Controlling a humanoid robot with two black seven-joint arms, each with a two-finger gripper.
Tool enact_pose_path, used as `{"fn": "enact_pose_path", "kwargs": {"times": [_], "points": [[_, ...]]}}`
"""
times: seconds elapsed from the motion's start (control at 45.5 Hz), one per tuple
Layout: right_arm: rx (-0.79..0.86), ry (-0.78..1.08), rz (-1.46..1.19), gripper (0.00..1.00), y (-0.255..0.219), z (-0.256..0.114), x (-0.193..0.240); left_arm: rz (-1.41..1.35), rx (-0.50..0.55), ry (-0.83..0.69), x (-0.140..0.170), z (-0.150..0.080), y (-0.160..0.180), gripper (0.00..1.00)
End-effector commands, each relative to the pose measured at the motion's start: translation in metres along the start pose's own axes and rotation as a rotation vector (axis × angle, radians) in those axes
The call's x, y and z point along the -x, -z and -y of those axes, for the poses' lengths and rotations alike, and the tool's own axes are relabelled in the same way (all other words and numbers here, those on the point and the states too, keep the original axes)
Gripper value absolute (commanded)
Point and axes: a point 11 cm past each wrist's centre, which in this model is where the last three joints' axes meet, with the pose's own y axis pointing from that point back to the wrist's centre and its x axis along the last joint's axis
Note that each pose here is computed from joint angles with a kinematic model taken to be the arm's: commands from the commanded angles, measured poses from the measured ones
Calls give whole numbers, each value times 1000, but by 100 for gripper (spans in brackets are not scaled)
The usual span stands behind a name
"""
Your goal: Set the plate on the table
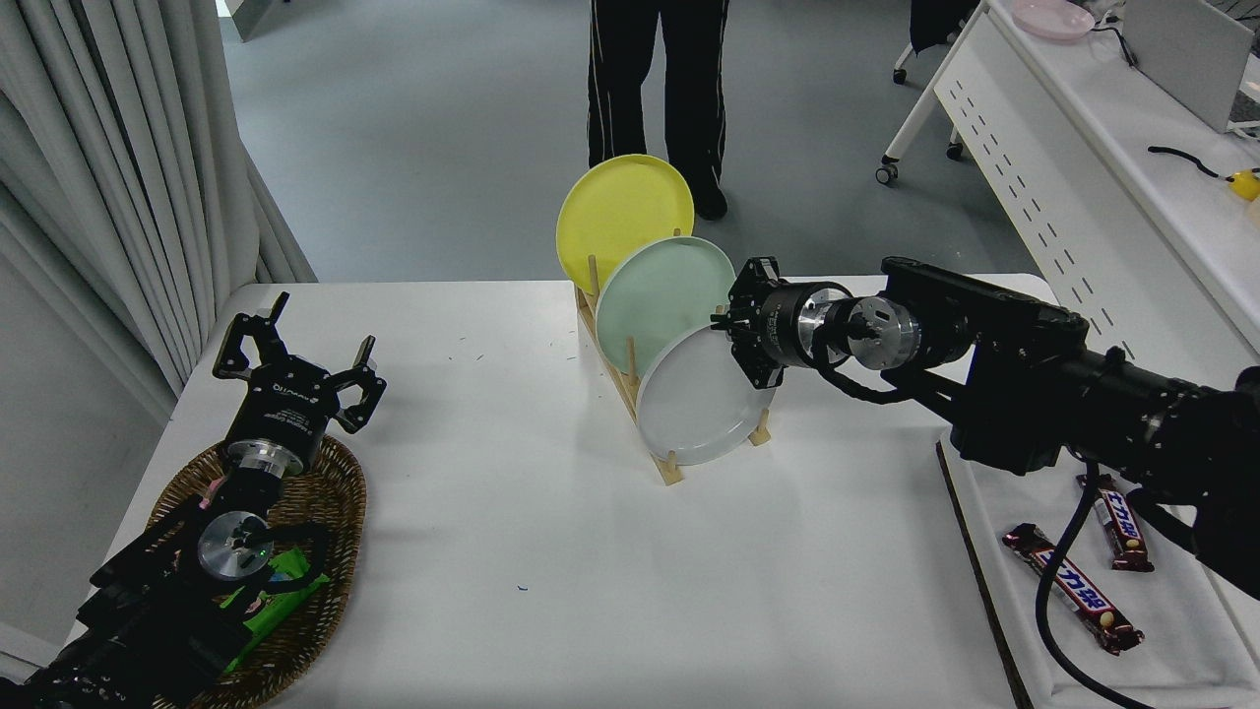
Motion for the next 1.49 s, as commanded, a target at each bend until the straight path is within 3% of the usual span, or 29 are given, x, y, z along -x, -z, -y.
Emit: {"fn": "enact_pose_path", "kwargs": {"times": [0.0, 0.352, 0.637, 0.813, 1.055, 1.319, 1.473], "points": [[5, 59, 36, 0, 29, -15, 11, 0, 0, 0, 0, 0, 0, 100], [-7, 138, 200, 0, 84, -52, 19, 0, 0, 0, 0, 0, 0, 100], [123, 169, 382, 0, 76, -70, 39, 0, 0, 0, 0, 0, 0, 100], [235, 177, 474, 0, 43, -65, 48, 0, 0, 0, 0, 0, 0, 100], [338, 156, 614, 0, -7, -55, 23, 0, 0, 0, 0, 0, 0, 100], [504, -64, 919, 0, -63, -48, -13, 0, 0, 0, 0, 0, 0, 100], [590, -96, 1053, 0, -97, -47, -27, 0, 0, 0, 0, 0, 0, 100]]}}
